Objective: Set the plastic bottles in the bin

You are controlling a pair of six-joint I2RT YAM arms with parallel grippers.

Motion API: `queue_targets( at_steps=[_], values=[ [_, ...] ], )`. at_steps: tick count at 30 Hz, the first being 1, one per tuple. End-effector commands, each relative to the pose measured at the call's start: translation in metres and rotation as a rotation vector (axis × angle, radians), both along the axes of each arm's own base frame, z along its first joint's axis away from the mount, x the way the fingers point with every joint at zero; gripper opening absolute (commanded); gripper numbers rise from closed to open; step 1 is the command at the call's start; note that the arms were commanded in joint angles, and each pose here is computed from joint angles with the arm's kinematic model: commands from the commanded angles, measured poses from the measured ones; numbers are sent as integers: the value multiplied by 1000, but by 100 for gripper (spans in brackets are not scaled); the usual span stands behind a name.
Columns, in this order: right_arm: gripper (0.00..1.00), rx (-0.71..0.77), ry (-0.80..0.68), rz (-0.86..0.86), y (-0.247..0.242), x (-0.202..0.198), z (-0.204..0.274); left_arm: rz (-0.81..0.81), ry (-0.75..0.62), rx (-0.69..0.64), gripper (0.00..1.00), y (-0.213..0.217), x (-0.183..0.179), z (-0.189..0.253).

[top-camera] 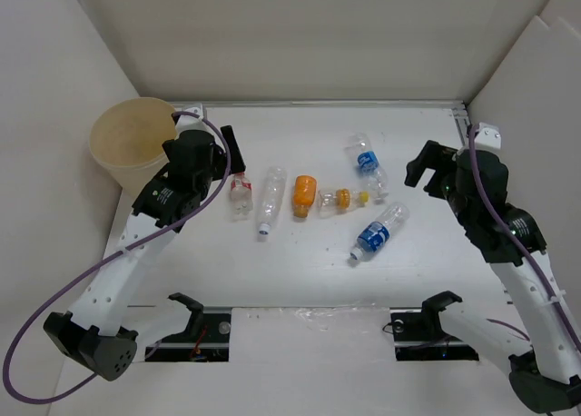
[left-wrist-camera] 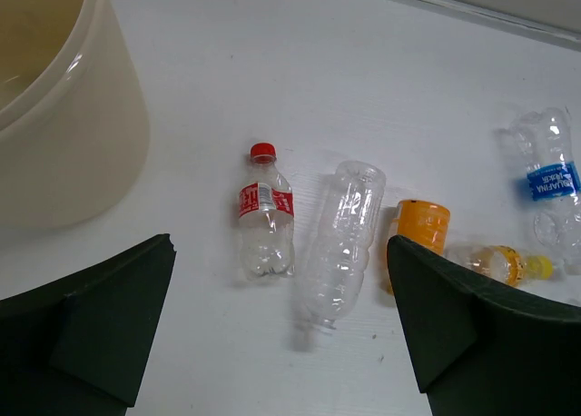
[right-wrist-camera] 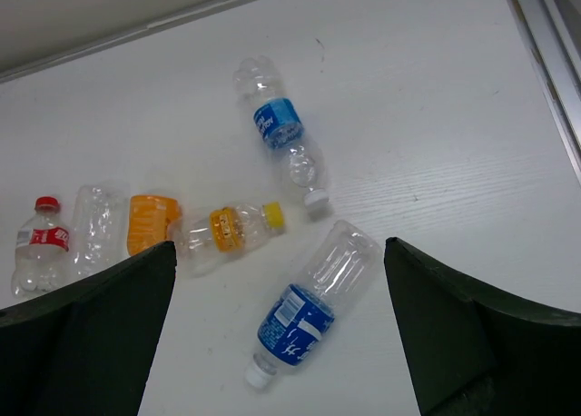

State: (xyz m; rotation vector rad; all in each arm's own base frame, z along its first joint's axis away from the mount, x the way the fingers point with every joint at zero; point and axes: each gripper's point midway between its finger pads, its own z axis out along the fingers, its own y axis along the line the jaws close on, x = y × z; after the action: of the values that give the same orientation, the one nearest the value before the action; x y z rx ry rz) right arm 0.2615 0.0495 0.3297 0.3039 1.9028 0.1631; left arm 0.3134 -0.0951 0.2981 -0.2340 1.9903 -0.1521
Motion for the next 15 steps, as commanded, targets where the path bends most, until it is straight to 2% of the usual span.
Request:
queue_targets(
  at_steps=[1, 15],
  values=[
    [100, -1, -23, -3, 2, 2, 8, 7, -38, -16, 100, 2, 2, 9],
    [100, -13, -19, 41, 9, 3, 5, -22, -31, -29, 100, -4, 1, 8]
  ],
)
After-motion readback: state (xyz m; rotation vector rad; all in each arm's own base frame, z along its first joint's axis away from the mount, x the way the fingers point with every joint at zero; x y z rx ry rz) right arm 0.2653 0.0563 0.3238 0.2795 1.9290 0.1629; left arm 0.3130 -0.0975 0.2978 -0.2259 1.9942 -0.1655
